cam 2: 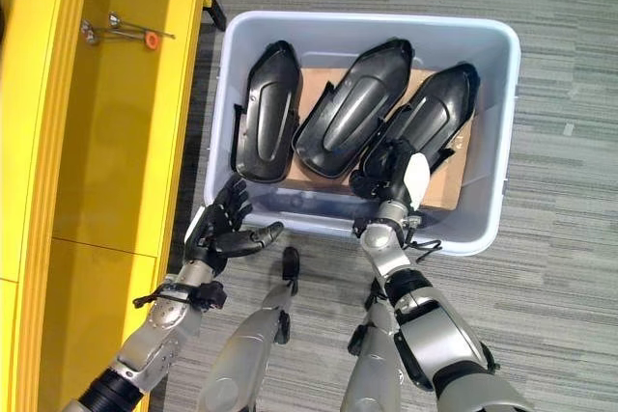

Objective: Move parts from the plastic box to the shelf.

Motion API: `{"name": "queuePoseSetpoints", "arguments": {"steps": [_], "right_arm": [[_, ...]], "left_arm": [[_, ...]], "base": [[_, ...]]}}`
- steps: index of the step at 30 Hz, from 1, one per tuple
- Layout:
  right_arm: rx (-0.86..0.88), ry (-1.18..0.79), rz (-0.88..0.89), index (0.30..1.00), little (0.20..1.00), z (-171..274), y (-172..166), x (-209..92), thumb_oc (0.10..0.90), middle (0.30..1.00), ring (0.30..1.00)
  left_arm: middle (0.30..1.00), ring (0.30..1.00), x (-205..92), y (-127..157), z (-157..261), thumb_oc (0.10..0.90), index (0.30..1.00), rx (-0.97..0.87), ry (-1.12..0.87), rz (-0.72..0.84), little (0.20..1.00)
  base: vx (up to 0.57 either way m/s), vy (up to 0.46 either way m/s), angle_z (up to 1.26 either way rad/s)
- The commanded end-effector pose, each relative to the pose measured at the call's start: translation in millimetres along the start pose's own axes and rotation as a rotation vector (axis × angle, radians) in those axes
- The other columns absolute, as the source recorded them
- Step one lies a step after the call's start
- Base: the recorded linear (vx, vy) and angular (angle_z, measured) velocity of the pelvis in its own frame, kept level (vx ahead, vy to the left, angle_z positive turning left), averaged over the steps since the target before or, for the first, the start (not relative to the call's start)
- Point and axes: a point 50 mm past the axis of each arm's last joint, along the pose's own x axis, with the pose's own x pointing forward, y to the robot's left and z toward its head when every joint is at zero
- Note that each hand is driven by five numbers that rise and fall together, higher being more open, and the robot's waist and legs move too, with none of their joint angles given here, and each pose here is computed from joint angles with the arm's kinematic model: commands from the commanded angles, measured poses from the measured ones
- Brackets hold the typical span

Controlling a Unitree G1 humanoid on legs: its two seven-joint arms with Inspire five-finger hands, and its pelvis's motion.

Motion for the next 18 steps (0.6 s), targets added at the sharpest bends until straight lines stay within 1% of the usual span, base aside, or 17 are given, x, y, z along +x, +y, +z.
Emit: {"name": "queuePoseSetpoints", "arguments": {"steps": [1,6,9,15,18], "right_arm": [[-0.072,0.272,0.303,0.3,0.3,-53,42,-46,0.4,0.3,0.3],[-0.072,0.253,0.3,0.3,0.3,-52,40,-47,0.4,0.3,0.3],[-0.089,0.202,0.295,0.3,0.3,-48,36,-44,0.4,0.3,0.3],[-0.103,0.136,0.248,0.3,0.3,-41,23,-33,0.4,0.3,0.3],[-0.085,0.019,0.233,0.3,0.3,-24,14,-29,0.4,0.3,0.3]], "left_arm": [[1.0,1.0,6,-15,37,0.9,1.0,0.005,-0.205,-0.086,1.0],[1.0,1.0,6,-15,36,0.9,1.0,0.009,-0.2,-0.082,1.0],[1.0,1.0,6,-12,35,0.9,1.0,0.014,-0.197,-0.067,1.0],[1.0,1.0,7,-8,34,0.9,1.0,0.029,-0.193,-0.057,1.0],[1.0,1.0,7,0,33,0.9,1.0,0.05,-0.186,-0.029,1.0]], "base": [[0.0,0.0,0.0],[0.0,0.0,0.0],[0.0,-0.023,0.0],[0.01,-0.061,-0.01],[0.02,-0.083,-0.04]]}}
